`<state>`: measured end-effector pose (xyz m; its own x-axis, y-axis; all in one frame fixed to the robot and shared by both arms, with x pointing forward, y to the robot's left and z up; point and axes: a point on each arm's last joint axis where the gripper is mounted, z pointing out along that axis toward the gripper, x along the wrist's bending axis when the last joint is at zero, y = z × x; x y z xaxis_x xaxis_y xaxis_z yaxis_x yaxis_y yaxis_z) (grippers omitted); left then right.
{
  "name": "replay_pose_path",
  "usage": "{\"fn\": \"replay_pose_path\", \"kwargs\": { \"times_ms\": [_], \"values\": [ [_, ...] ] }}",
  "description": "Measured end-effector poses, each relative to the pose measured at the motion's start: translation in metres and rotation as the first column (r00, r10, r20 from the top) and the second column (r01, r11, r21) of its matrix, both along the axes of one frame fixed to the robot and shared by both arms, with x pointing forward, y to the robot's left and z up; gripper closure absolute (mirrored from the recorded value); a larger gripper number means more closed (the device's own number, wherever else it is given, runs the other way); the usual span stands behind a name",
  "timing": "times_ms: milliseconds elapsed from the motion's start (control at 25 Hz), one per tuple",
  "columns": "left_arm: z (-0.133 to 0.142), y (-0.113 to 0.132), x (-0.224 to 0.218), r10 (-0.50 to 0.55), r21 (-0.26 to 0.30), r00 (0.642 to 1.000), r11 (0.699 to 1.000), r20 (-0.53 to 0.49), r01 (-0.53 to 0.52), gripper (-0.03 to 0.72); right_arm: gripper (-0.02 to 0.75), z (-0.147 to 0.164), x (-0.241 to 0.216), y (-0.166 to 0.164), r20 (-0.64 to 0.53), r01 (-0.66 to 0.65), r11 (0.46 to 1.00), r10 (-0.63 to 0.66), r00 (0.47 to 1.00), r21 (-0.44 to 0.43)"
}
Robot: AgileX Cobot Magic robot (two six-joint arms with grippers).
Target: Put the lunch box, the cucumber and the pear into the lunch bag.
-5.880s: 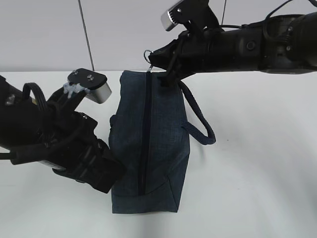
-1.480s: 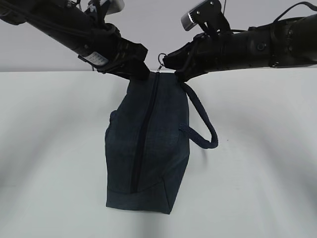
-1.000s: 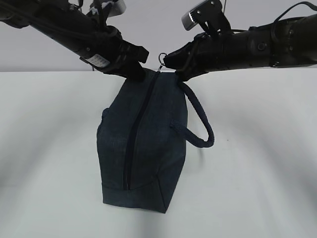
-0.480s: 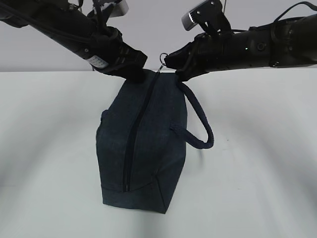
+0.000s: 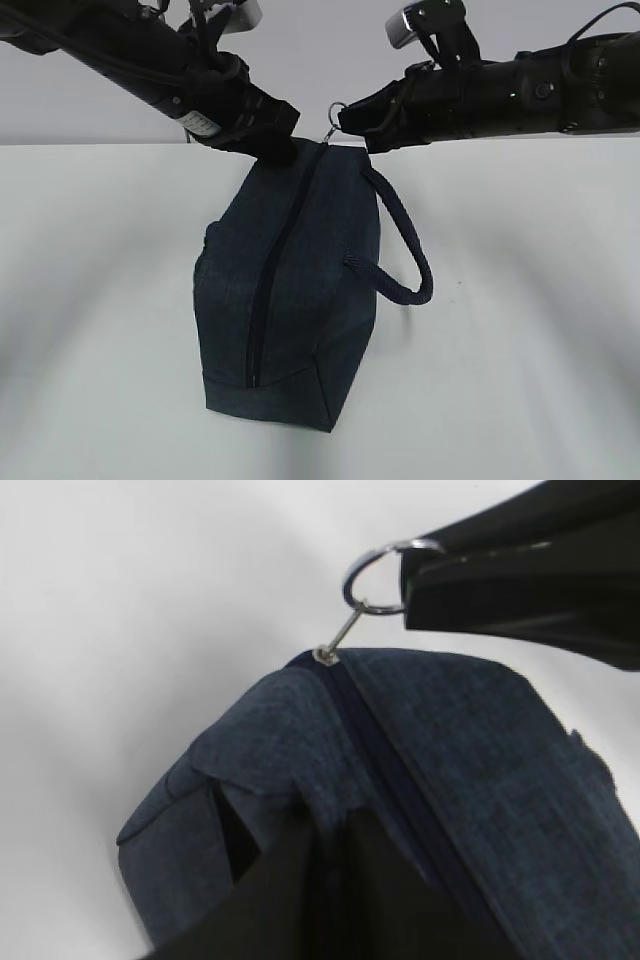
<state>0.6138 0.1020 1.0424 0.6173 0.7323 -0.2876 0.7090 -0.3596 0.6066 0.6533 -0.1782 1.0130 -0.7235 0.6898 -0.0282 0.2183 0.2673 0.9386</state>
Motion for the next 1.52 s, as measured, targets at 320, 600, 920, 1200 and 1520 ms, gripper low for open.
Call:
{"fn": "replay_pose_path", "kwargs": {
  "times_ms": [320, 600, 920, 1200, 1520],
  "values": [
    [0.000, 0.000, -0.002, -0.032, 0.014, 0.999, 0.999, 0.001, 0.032, 0.671, 0.738, -0.010, 0.001, 0.002, -0.079, -0.020, 0.997, 0.026, 0.997, 0.078],
    [0.008, -0.002, -0.009, -0.067, 0.020, 0.998, 0.998, 0.011, 0.067, 0.671, 0.738, -0.013, 0.002, -0.002, -0.126, -0.001, 0.991, 0.018, 0.992, 0.131],
    [0.009, -0.004, -0.012, -0.098, 0.002, 0.995, 0.995, 0.002, 0.098, 0.671, 0.738, -0.018, 0.005, -0.011, -0.174, 0.021, 0.984, 0.011, 0.985, 0.176],
    [0.010, -0.006, -0.013, -0.128, -0.013, 0.992, 0.992, 0.000, 0.128, 0.673, 0.738, -0.038, 0.011, -0.015, -0.226, 0.032, 0.974, 0.020, 0.974, 0.222],
    [0.010, -0.006, -0.014, -0.132, -0.018, 0.991, 0.991, -0.010, 0.132, 0.673, 0.738, -0.039, 0.013, -0.027, -0.236, 0.051, 0.965, 0.011, 0.972, 0.257]
  ]
}}
